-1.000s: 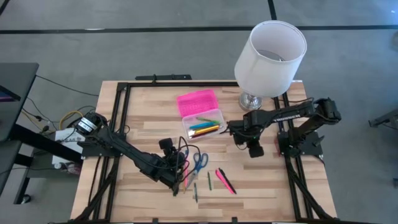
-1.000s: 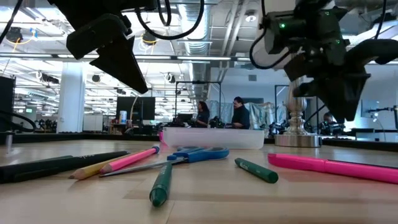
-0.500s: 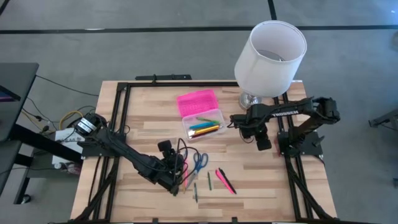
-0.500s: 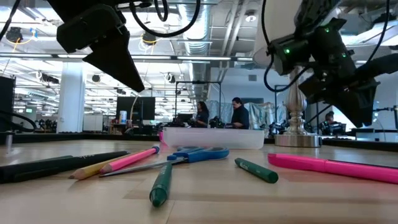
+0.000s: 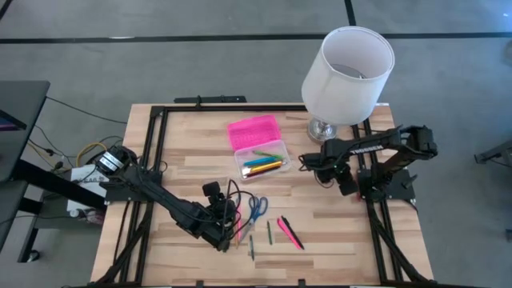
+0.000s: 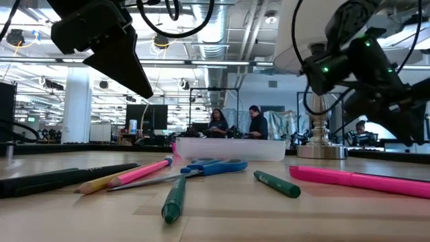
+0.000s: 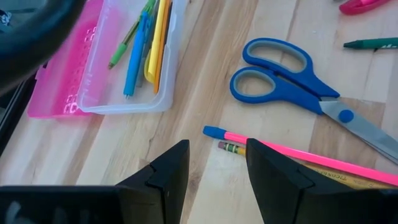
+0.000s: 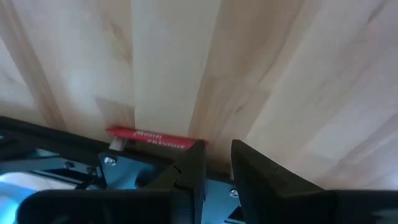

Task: Pick & place school supplies into a supply box
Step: Put the red crayon into the pink supply box

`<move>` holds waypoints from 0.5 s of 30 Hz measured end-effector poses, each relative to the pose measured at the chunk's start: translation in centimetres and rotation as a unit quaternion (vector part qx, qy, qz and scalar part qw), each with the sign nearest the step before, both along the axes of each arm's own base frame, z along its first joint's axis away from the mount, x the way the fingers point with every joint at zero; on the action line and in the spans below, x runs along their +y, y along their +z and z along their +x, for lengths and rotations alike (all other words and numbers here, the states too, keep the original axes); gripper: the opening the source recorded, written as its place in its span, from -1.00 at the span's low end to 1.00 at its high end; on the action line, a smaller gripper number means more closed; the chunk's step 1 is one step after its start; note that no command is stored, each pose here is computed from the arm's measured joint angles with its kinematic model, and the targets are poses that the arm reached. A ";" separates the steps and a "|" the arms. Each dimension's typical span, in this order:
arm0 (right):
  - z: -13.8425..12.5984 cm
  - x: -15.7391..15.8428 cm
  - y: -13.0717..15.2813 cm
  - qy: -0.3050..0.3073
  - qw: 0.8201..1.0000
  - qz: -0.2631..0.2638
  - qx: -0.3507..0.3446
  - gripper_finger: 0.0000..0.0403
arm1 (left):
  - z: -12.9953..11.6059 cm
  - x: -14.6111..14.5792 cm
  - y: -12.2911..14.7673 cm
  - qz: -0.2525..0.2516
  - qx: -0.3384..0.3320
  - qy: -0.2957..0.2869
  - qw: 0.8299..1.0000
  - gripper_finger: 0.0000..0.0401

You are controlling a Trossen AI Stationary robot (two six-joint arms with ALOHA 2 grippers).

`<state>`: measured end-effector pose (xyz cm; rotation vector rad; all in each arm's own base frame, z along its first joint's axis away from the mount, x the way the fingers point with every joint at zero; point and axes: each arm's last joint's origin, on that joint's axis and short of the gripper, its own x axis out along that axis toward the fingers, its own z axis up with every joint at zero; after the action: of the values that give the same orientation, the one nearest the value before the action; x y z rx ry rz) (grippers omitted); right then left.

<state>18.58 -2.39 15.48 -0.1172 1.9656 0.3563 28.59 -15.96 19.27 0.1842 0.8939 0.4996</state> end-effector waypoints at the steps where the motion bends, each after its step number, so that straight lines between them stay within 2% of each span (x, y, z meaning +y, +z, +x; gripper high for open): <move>1: -0.2 0.1 -0.2 0.002 1.000 0.001 0.005 -0.65 | 0.0 -0.1 0.0 0.000 0.000 -0.001 1.000 -0.23; 9: -1.6 1.1 -1.3 0.025 0.999 0.007 0.041 -0.65 | -0.3 -0.5 0.0 -0.001 -0.002 -0.007 1.000 -0.23; 15: -2.1 1.9 -2.0 0.039 0.998 0.018 0.038 -0.65 | -0.3 -0.5 0.0 -0.001 -0.005 -0.003 1.000 -0.23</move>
<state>16.50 -0.47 13.43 -0.1601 2.0328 0.4536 28.30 -16.47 19.27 0.1819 0.8834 0.4925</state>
